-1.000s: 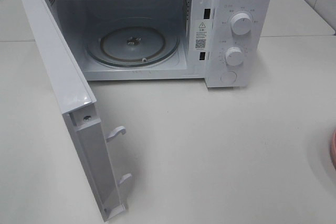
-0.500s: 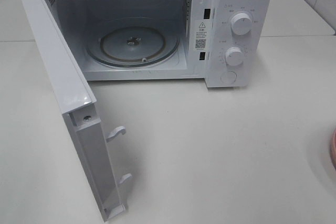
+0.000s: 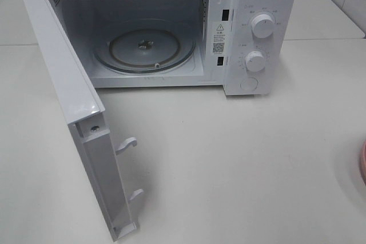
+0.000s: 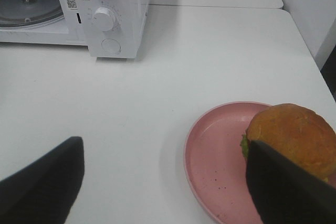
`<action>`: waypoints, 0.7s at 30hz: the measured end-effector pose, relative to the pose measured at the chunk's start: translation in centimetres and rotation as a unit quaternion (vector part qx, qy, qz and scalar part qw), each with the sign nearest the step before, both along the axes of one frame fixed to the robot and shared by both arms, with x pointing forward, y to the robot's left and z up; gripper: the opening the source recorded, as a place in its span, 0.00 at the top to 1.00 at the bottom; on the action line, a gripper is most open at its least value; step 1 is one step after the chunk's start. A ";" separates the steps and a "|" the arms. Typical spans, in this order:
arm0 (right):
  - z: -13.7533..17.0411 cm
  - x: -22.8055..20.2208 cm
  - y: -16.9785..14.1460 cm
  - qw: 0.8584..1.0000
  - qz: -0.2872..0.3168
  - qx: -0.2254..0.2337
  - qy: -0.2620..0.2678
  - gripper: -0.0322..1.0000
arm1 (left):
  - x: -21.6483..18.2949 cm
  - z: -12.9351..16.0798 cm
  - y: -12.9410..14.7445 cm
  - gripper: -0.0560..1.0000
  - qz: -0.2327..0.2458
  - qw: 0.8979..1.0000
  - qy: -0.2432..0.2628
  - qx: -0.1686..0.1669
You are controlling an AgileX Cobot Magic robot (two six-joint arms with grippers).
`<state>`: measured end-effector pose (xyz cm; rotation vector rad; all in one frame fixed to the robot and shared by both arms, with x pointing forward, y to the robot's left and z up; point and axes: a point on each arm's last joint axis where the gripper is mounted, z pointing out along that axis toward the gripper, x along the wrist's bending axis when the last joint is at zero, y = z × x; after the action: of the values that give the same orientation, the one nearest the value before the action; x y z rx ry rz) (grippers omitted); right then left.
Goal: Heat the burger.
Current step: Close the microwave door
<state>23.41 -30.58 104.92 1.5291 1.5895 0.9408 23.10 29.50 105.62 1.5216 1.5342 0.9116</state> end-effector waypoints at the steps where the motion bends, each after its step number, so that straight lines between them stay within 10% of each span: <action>1: 0.0 0.0 0.0 1.000 0.000 0.000 0.000 0.23 | 0.0 0.0 0.0 0.01 0.000 1.000 0.000 0.000; 21: 0.0 0.0 0.0 1.000 0.000 0.000 0.000 0.23 | 0.0 0.0 0.0 0.01 0.000 1.000 0.000 0.000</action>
<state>23.41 -30.58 104.92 1.5281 1.5901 0.9403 23.10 29.50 105.62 1.5216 1.5342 0.9116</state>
